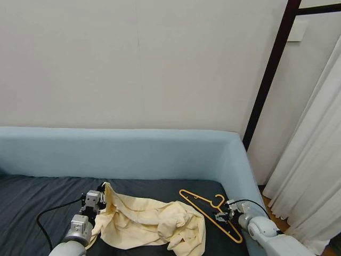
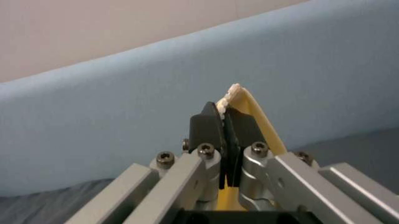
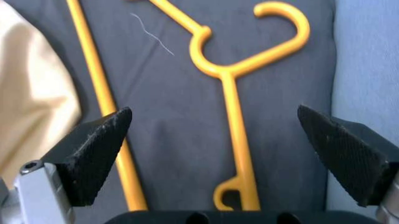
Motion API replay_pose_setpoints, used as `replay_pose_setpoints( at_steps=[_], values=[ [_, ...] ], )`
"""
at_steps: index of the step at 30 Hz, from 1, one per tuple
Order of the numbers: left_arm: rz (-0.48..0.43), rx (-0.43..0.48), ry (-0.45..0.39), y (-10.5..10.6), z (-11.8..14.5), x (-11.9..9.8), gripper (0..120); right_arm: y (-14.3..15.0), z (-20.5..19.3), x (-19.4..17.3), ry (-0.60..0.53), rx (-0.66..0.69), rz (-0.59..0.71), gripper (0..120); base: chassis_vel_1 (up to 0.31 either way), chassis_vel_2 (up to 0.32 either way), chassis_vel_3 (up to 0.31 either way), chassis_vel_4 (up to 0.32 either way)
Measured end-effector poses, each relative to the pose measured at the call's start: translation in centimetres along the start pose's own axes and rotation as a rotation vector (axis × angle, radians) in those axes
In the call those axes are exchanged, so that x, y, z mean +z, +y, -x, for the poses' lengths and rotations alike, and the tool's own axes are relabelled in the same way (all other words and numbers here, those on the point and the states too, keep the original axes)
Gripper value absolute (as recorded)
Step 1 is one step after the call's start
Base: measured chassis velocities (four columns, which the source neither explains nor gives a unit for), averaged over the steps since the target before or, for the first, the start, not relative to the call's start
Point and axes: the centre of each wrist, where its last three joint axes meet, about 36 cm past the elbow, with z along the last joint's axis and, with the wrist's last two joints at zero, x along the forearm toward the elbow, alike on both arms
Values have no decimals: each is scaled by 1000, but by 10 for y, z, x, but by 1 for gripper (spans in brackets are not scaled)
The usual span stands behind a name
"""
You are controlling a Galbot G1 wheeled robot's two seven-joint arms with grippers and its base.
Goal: Pick up the clothes from the sofa and hang them on the clothes hanger.
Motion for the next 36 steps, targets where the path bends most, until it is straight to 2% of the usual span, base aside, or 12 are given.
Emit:
replay_pose_setpoints(
  at_steps=[7, 12, 15, 16, 21, 25, 29, 31, 33, 36],
  values=[
    [-12, -8, -4, -2, 0, -1, 0, 2, 17, 5, 25, 4, 13, 100, 0, 0, 0, 0],
    [-16, -11, 1, -2, -2, 0, 0, 2, 24, 8, 31, 11, 9, 91, 0, 0, 0, 0],
    [-10, -9, 1, -1, -5, 0, 0, -2, 30, 10, 31, 16, 16, 75, 0, 0, 0, 0],
    [-10, -9, 1, -1, -5, 0, 0, -2, 30, 10, 31, 16, 16, 75, 0, 0, 0, 0],
    [-9, -5, 0, -2, -3, 0, 0, -4, 29, 11, 34, -10, 7, 51, 0, 0, 0, 0],
    [-9, -3, 0, -3, -2, 0, 0, -5, 28, 11, 34, -15, 5, 43, 0, 0, 0, 0],
    [-9, -2, 1, -4, -1, 1, 0, -9, 27, 12, 39, -25, 7, 22, 0, 0, 0, 0],
    [-8, -2, 2, -4, -1, 2, 0, -11, 26, 12, 40, -26, 8, 19, 0, 0, 0, 0],
    [-5, -4, 4, -4, 0, 3, 0, -14, 25, 13, 41, -27, 9, 10, 0, 0, 0, 0],
    [-5, -3, 5, -4, 0, 3, 0, -15, 24, 15, 41, -30, 11, 5, 0, 0, 0, 0]
  ],
)
